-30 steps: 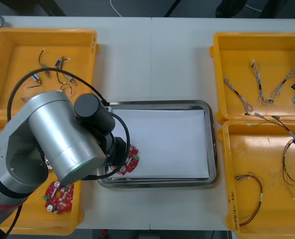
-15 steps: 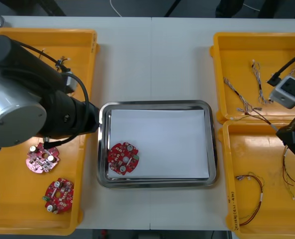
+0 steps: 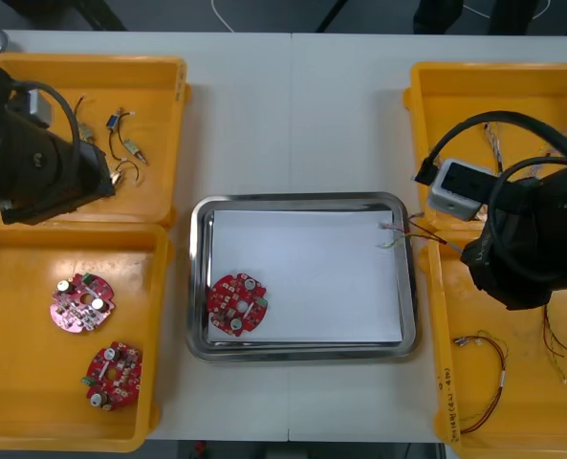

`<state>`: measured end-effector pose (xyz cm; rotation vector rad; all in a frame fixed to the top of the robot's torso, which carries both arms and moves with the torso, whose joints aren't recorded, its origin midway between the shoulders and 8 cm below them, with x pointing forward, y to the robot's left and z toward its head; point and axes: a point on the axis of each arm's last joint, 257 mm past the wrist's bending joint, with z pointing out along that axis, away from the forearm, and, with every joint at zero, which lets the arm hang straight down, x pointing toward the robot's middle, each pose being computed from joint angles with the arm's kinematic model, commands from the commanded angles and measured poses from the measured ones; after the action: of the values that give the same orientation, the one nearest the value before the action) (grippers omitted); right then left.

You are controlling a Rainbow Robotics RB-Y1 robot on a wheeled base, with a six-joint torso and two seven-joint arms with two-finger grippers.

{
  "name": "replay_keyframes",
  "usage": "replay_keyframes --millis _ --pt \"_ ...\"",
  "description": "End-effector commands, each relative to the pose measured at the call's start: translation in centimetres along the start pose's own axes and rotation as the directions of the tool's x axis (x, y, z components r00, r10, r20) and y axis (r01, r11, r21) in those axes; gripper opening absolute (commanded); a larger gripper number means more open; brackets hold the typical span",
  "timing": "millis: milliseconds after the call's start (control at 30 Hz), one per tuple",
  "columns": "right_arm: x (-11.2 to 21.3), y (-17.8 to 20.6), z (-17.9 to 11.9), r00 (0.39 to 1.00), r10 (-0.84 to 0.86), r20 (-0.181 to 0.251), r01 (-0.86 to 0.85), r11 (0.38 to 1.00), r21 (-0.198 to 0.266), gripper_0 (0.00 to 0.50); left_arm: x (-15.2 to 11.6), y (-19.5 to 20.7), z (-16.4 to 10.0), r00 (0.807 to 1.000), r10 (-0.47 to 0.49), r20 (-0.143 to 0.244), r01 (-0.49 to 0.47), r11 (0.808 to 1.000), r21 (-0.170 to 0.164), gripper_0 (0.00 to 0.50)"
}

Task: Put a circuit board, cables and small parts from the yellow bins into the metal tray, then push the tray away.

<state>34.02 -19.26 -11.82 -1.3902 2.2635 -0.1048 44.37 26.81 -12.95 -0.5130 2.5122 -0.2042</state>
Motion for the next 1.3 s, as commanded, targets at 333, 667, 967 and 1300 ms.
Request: replay_keyframes --millis 333,667,967,1300 --pt "-7.1 4.1 1.8 0.979 -0.200 0.048 0.201 0.979 -0.017 0.000 -9.2 5.5 -1.7 0.991 -0.110 0.077 0.118 0.987 -0.113 0.500" --pt "-9.7 5.9 3.8 0.946 -0.322 0.029 0.322 0.947 0.008 0.000 -10.6 6.9 -0.3 0.981 -0.192 0.030 0.194 0.967 -0.166 0.500" --pt "-8.8 6.2 6.3 0.929 -0.367 -0.049 0.368 0.930 -0.003 0.000 -9.8 9.1 2.1 0.974 -0.227 -0.019 0.215 0.941 -0.262 0.500" --pt "-7.9 6.2 9.2 0.891 -0.442 -0.101 0.441 0.897 -0.029 0.000 -11.1 10.0 3.7 0.966 -0.259 -0.022 0.240 0.922 -0.305 0.500"
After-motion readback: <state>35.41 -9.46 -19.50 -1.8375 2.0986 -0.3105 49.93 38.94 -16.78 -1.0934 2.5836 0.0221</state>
